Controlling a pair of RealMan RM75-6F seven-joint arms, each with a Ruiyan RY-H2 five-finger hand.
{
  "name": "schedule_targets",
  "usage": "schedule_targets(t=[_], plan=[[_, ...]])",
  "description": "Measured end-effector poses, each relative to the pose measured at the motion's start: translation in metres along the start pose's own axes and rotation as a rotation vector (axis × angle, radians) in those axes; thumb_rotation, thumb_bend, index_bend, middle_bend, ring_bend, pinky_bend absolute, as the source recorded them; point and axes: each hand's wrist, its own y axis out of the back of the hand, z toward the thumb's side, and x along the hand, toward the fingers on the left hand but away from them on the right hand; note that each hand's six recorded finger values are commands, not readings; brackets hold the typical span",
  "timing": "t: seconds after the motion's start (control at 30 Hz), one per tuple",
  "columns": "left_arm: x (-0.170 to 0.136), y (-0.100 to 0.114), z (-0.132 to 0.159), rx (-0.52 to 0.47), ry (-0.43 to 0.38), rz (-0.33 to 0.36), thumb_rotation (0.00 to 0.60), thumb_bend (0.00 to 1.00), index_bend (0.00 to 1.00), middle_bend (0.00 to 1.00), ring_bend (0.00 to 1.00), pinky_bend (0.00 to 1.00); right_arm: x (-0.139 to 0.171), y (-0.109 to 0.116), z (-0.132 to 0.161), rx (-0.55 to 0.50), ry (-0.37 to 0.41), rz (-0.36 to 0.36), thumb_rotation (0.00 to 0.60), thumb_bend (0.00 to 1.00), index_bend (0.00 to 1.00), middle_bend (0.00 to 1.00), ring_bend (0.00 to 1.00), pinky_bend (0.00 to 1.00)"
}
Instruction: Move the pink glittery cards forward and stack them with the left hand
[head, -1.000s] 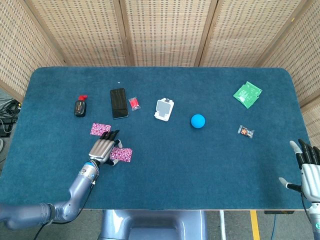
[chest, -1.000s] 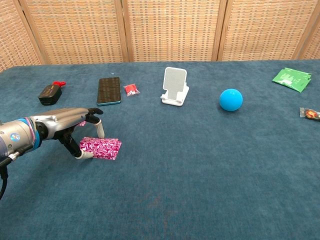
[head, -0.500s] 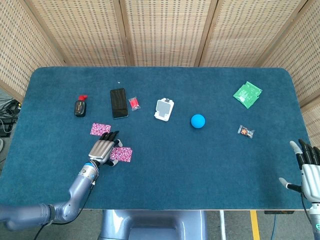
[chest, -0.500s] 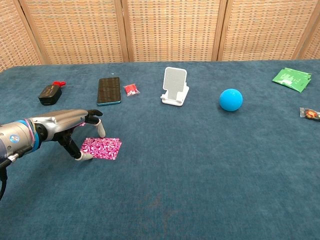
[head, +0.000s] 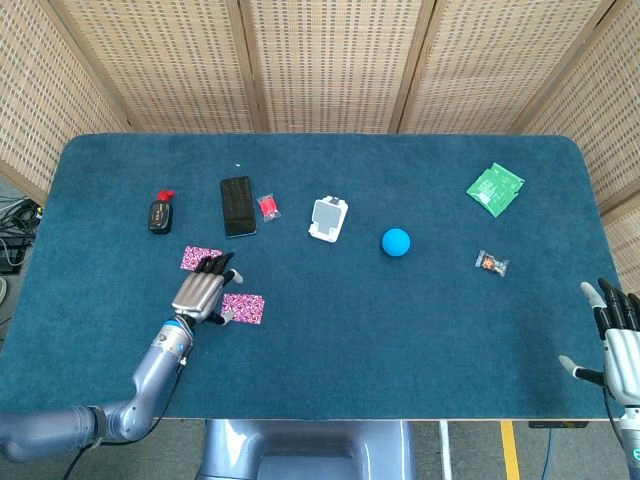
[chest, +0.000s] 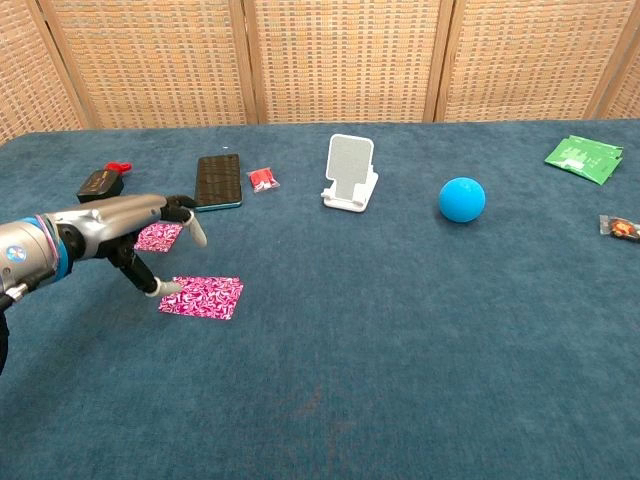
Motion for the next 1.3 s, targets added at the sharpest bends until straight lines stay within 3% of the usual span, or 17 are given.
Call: schedule_targets(t=[0.27,0.57,0.7,1.3], plan=[[0.025,0.033,-0.041,0.072,0.087,0.098,0.6,0.27,0.29,0.0,0.0,0.0,0.0,-0.001,0.001,0.004,0.0,0.0,0.6,0.0,0.0,0.0,0.0,0.0],[0.051,0.046,-0.091,0.136,0.152,0.083,0.6,0.27,0.31,0.0,0.0,0.0,-0.002,-0.003,0.0,0.01,-0.009,0.004,0.6,0.0,0.0,0.0,0.0,0.0],[0.055,0.038,-0.092,0.12,0.143,0.05,0.6,0.22,0.29,0.0,0.0,0.0,-0.003,-0.004,0.0,0.013,-0.011,0.006,0.6,0.0,0.0,0.0,0.0,0.0],[0.065,0.026,-0.079,0.097,0.111,-0.007,0.6,0.23,0.32,0.0,0.0,0.0,-0.005,-0.006,-0.002,0.016,-0.018,0.011,0.6,0.0,0.0,0.0,0.0,0.0]])
